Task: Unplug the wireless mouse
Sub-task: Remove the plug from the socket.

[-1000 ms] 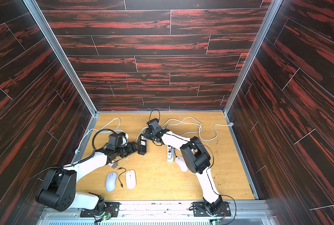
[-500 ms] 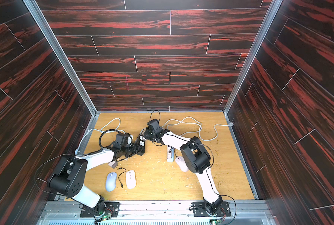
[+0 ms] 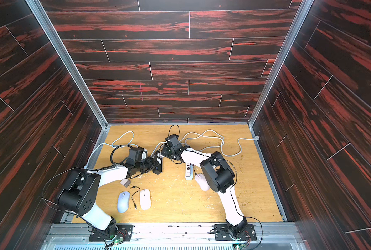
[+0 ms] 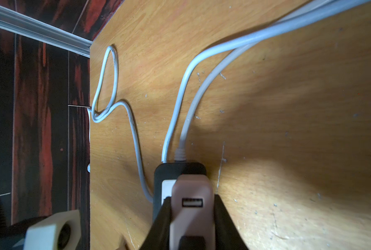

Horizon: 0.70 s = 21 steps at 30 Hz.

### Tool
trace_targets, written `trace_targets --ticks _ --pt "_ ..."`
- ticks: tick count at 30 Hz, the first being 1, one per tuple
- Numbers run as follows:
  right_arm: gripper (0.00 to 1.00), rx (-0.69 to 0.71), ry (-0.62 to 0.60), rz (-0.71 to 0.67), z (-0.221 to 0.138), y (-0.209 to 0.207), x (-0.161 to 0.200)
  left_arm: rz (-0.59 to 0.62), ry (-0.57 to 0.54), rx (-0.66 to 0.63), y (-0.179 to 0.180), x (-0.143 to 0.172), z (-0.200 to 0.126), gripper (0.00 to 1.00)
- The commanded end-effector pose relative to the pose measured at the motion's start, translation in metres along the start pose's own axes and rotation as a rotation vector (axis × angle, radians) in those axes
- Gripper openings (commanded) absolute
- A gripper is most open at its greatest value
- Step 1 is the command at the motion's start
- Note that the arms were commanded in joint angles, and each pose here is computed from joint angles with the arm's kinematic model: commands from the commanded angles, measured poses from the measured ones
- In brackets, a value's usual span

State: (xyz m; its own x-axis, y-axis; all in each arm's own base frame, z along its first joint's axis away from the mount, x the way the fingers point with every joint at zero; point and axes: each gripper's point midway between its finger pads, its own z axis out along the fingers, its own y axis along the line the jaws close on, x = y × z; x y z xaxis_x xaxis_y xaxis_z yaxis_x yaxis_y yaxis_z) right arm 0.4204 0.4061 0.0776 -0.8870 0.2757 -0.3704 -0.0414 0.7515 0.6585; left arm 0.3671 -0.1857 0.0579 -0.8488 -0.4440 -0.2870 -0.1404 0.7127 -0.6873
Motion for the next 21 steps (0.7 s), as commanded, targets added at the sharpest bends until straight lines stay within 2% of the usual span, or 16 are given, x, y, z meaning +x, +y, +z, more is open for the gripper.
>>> trace_targets --ticks 1,2,3,10,13,17,21 --pt "0.00 -0.086 -0.001 -0.032 -0.022 0.028 -0.005 -0.006 -0.037 0.032 -0.007 -0.007 -0.002 0.07" --pt "0.00 -0.090 -0.003 -0.034 -0.024 0.028 -0.006 -0.010 -0.037 0.030 -0.007 -0.007 -0.002 0.01" --pt "0.00 -0.090 -0.004 -0.036 -0.026 0.027 -0.007 -0.013 -0.037 0.025 -0.005 -0.006 -0.003 0.00" --pt "0.00 -0.033 -0.057 -0.137 -0.046 0.026 -0.027 -0.025 -0.024 -0.031 0.013 0.003 -0.001 0.00" --pt "0.00 -0.085 -0.062 -0.122 -0.051 0.033 -0.030 -0.031 -0.018 -0.029 0.014 0.005 0.000 0.00" --pt "0.00 -0.146 -0.003 -0.107 -0.048 0.042 -0.020 -0.032 -0.022 -0.041 0.018 0.006 0.000 0.00" --pt "0.00 -0.148 -0.025 -0.080 -0.053 0.035 -0.028 -0.048 -0.017 -0.057 0.025 0.008 0.003 0.00"
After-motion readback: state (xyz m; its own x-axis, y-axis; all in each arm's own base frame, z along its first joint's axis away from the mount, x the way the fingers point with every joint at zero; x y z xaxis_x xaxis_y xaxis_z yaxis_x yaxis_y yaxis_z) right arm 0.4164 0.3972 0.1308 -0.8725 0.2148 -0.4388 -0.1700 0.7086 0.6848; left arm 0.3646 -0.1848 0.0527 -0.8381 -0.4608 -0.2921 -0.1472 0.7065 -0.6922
